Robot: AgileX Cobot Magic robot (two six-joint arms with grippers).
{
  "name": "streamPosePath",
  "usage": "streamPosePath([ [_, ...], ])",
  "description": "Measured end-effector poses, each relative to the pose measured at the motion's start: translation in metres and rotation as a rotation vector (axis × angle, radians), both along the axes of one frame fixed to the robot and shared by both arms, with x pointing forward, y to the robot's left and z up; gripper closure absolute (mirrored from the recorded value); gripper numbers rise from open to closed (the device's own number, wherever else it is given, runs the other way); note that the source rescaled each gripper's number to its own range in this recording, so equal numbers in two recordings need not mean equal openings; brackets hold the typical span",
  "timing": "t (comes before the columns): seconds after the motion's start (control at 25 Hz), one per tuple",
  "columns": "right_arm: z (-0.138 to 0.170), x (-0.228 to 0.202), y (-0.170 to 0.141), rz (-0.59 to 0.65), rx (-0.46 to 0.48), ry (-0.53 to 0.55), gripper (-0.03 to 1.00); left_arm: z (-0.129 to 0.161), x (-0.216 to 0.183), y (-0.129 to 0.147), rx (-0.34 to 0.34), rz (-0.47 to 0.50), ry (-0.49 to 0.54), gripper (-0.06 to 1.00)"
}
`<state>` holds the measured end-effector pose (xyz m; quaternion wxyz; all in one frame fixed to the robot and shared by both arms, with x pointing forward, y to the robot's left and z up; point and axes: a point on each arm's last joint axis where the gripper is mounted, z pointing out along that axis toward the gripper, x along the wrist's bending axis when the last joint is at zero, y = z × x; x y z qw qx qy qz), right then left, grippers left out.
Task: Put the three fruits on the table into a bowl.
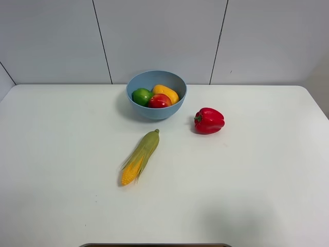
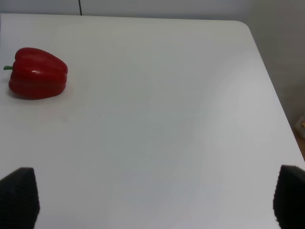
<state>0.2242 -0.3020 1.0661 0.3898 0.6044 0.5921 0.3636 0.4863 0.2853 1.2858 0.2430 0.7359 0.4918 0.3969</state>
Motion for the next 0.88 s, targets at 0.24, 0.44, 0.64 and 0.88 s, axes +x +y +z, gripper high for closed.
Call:
streamPosePath([
  [0.24, 0.0, 0.0, 0.0, 0.0, 0.0, 0.0, -0.01, 0.024, -0.046, 0.012, -0.018, 0.061, -0.09, -0.05],
  [0.44, 0.0, 0.0, 0.0, 0.0, 0.0, 0.0, -0.01, 0.024, -0.079, 0.017, -0.019, 0.08, -0.121, -0.05],
  [0.64, 0.0, 0.0, 0.0, 0.0, 0.0, 0.0, -0.01, 0.006, -0.112, 0.02, -0.019, 0.083, -0.104, -0.05],
  [0.88, 0.0, 0.0, 0.0, 0.0, 0.0, 0.0, -0.01, -0.021, -0.152, 0.025, -0.049, 0.131, -0.098, -0.05],
])
